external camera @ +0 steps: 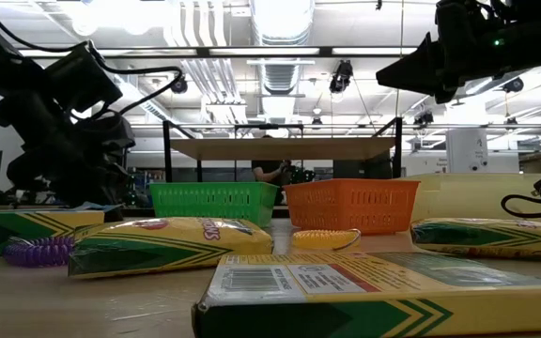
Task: Pick & Place Office Desk Supplies
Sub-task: Put the top blue rubber band into the yellow bin
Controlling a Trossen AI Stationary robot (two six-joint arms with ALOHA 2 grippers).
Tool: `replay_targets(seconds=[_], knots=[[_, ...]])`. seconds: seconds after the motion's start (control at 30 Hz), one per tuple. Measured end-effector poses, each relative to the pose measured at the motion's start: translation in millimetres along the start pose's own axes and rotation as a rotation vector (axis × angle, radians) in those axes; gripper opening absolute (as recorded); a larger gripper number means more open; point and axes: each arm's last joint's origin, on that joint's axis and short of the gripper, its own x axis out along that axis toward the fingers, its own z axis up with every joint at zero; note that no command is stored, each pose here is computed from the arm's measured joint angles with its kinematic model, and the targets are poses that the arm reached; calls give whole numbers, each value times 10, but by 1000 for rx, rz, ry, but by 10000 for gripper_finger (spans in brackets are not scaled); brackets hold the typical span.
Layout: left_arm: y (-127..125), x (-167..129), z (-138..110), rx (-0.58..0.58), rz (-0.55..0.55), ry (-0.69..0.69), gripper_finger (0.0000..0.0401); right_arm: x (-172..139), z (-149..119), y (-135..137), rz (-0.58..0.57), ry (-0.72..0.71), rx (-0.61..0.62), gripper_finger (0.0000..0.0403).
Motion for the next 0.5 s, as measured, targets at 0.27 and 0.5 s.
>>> replay_targets(seconds=[0.27, 0.5], knots=[[-12, -96, 72, -49, -17, -85, 4, 0, 0, 0, 0, 0, -1, 82], [-23, -228, 124, -83, -30, -162, 4, 0, 0, 0, 0, 0, 0, 73]])
